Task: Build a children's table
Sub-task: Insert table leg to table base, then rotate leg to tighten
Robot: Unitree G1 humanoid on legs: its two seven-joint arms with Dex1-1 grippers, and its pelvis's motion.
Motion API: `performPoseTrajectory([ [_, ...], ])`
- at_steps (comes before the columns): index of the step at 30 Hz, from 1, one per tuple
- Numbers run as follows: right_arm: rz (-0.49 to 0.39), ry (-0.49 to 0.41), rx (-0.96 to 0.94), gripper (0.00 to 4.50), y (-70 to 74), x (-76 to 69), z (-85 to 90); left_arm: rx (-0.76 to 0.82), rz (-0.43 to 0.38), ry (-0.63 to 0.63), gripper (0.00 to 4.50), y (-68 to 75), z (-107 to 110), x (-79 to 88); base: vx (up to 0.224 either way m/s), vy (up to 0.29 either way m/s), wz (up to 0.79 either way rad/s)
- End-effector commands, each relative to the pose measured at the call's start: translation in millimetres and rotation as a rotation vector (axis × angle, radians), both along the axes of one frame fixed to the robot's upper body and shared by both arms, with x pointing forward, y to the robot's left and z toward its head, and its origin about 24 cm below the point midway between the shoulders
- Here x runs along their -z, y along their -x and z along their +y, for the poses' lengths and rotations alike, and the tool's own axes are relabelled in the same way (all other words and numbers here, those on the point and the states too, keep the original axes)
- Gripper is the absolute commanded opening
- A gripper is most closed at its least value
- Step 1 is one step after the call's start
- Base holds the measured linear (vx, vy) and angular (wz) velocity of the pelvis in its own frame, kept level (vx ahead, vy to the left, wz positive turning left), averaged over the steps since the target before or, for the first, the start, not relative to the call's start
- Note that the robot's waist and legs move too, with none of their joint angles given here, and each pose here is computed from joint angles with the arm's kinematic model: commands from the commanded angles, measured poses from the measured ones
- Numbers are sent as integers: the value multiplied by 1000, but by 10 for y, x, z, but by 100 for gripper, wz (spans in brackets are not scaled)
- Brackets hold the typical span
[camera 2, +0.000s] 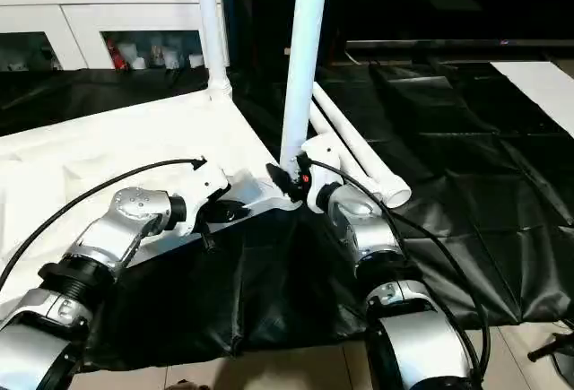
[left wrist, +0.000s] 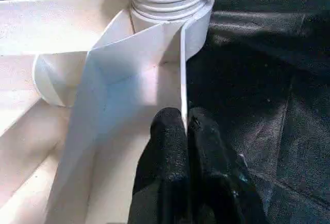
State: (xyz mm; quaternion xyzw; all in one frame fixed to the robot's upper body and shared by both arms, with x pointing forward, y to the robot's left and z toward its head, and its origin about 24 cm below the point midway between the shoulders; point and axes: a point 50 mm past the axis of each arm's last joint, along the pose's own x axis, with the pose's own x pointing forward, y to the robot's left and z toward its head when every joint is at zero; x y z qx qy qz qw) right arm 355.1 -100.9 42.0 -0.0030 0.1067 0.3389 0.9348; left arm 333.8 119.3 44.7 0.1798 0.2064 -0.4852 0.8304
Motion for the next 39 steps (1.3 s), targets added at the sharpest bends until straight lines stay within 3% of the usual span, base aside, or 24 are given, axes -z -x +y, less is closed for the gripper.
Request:
performPoseTrajectory([
  [1, 117, 12, -85, 331, 166, 269, 89, 36, -50, 6, 0, -5, -64, -68, 0, 0, 0],
  [6, 88, 10, -130, 374, 168, 229, 63, 65, -54, 6, 0, 4, -34, -83, 0, 0, 0],
  [15, 46, -12, -369, 374, 272, 100, -111, 244, -29, -25, 0, 115, 151, -68, 6, -1, 0],
  [27, 73, 59, -604, 374, 443, 62, -276, 388, 16, -10, 0, 184, 258, -104, 0, 0, 0],
  [29, 77, 82, -632, 341, 460, 58, -287, 413, 24, -17, 0, 199, 272, -103, 0, 0, 0],
  [32, 79, 91, -649, 336, 461, 45, -291, 433, 32, -25, 0, 208, 286, -101, 0, 0, 0],
  [34, 86, 89, -676, 299, 475, 33, -278, 453, 43, -30, 0, 218, 309, -97, 0, 0, 0],
  [39, 92, 92, -701, 283, 513, 46, -255, 466, 54, -43, 0, 230, 340, -80, 0, 0, 0],
])
